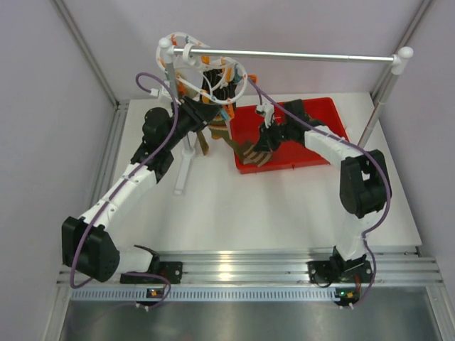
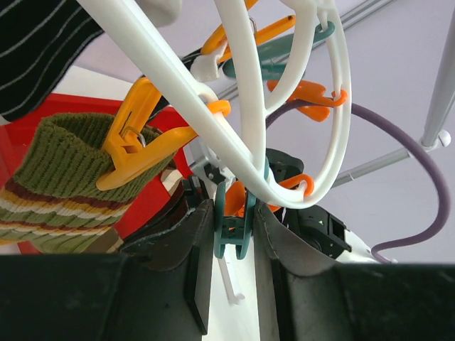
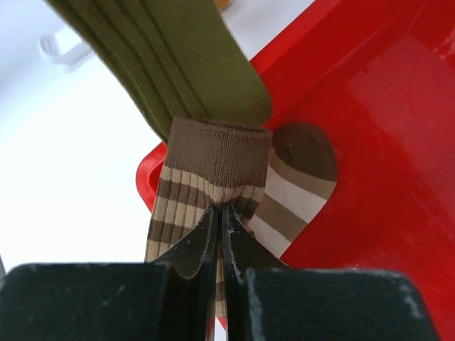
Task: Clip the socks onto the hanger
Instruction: Clamp the sock onto the hanger.
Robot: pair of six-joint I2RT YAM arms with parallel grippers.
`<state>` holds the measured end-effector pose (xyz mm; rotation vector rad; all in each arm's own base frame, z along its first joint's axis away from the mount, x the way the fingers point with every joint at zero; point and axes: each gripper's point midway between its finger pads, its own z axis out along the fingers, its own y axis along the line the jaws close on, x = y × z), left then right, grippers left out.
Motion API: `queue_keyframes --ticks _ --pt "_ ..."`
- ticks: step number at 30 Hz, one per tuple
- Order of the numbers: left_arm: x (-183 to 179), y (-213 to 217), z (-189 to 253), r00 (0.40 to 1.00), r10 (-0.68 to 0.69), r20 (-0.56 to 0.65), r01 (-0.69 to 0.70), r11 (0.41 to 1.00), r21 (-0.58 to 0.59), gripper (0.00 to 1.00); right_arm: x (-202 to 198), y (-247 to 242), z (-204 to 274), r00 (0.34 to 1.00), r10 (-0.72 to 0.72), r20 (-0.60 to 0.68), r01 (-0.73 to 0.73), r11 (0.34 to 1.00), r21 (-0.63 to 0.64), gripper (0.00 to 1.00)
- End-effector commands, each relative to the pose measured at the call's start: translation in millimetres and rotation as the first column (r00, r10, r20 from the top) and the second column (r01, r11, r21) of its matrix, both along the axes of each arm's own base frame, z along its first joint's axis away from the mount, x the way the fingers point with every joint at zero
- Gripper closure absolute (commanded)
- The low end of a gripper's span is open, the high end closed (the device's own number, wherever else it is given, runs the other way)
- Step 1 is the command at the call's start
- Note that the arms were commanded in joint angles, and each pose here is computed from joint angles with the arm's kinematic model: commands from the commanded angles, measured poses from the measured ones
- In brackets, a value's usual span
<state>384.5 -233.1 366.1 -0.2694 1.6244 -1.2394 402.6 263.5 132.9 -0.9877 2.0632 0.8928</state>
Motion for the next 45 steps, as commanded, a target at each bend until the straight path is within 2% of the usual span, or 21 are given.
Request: queue_keyframes --ticks 1,9,17,20,23,26,30,38,45 --pt "8 3 -13 0.998 0.023 -0.051 -0.023 1.000 0.009 1.00 -8 12 16 0.978 0.139 0.157 -0.130 0.989 -0.065 1.00" --pt "9 3 -15 0.998 0.026 -0.062 -0.026 1.000 0.008 1.00 -33 0 18 0.946 0.200 0.257 -0.177 0.978 -0.108 1.00" --pt "9 3 -19 0.997 0.029 -0.069 -0.029 1.000 0.008 1.00 -57 0 63 0.925 0.183 0.334 -0.199 0.980 0.015 1.00" --pt "8 3 -17 0.998 0.025 -0.061 -0.024 1.000 0.008 1.00 -53 11 96 0.926 0.110 0.362 -0.155 0.983 0.097 1.00" --pt "7 2 -18 0.998 0.019 -0.059 -0.018 1.000 0.010 1.00 -37 21 131 0.928 -0.031 0.371 -0.045 0.980 0.194 1.00" --pt "8 3 -18 0.998 0.020 -0.056 -0.020 1.000 0.011 1.00 -26 29 160 0.906 -0.130 0.403 0.015 0.961 0.276 1.00" --pt "9 2 -17 0.998 0.019 -0.053 -0.018 1.000 0.013 1.00 -26 37 183 0.865 -0.207 0.457 0.058 0.946 0.320 1.00" --pt "9 3 -21 0.998 0.018 -0.058 -0.017 1.000 0.016 1.00 -44 48 216 0.813 -0.235 0.533 0.009 0.920 0.393 1.00" --pt "9 3 -21 0.999 0.013 -0.051 -0.012 1.000 0.015 1.00 -62 47 212 0.828 -0.191 0.527 -0.033 0.922 0.386 1.00"
